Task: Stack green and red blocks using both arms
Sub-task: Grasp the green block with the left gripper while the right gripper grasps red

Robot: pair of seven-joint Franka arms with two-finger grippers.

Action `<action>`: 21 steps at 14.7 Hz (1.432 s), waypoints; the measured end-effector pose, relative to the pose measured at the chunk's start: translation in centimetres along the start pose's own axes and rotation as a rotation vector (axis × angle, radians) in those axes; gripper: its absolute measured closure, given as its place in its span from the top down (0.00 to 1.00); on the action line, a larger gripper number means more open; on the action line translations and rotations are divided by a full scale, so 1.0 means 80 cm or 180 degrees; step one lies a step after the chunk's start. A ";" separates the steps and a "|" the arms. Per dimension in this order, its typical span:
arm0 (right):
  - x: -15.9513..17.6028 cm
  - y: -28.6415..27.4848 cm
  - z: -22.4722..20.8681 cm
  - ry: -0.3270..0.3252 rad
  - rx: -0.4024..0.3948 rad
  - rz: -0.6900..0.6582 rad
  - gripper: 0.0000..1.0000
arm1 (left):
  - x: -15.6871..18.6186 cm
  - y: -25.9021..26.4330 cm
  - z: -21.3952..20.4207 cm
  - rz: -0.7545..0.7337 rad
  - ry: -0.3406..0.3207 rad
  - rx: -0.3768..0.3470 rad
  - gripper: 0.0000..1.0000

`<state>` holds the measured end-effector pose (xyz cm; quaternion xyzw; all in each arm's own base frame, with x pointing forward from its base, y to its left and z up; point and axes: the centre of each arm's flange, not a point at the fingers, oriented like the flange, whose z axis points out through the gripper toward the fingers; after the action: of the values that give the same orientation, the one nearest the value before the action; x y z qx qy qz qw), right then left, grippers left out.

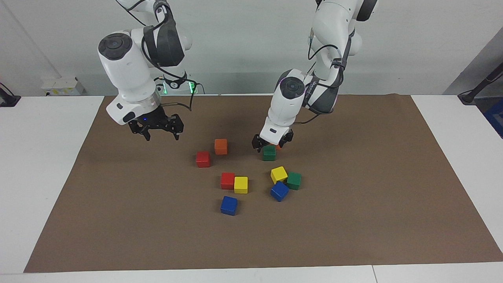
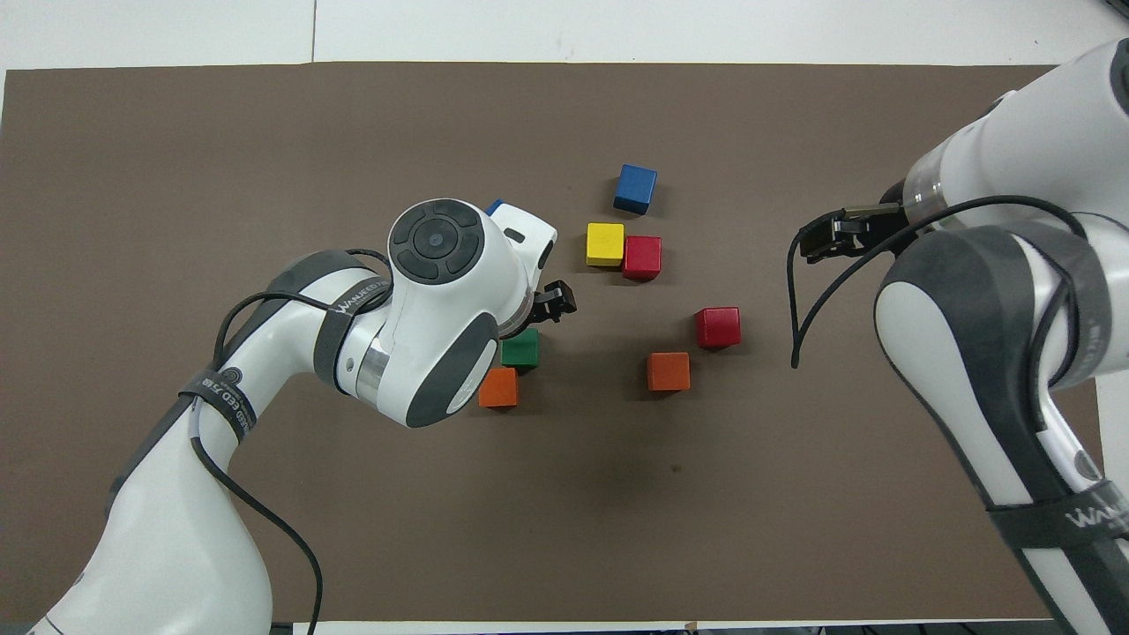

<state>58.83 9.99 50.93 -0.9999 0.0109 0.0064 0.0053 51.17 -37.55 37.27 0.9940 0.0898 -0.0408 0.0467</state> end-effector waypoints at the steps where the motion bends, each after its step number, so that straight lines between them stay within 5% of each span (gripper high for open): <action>1: -0.002 -0.007 0.009 -0.0017 -0.0004 0.0017 1.00 | -0.003 -0.001 0.009 0.0014 -0.0001 0.0007 1.00; 7: -0.007 -0.064 0.060 0.0006 0.0005 0.0088 1.00 | -0.014 0.002 0.057 0.0535 -0.0043 0.0153 1.00; 17: -0.009 -0.066 0.085 0.0019 0.0009 0.0086 1.00 | -0.020 -0.008 0.086 0.0571 -0.0017 0.0133 1.00; 21: -0.012 -0.080 0.093 0.0060 0.0023 0.0087 1.00 | -0.018 -0.010 0.086 0.0510 -0.0011 0.0133 0.56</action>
<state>57.88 16.46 43.58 -0.9997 0.0246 -0.0030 0.0087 49.13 -37.73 30.54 0.9987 0.0091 -0.0405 0.0292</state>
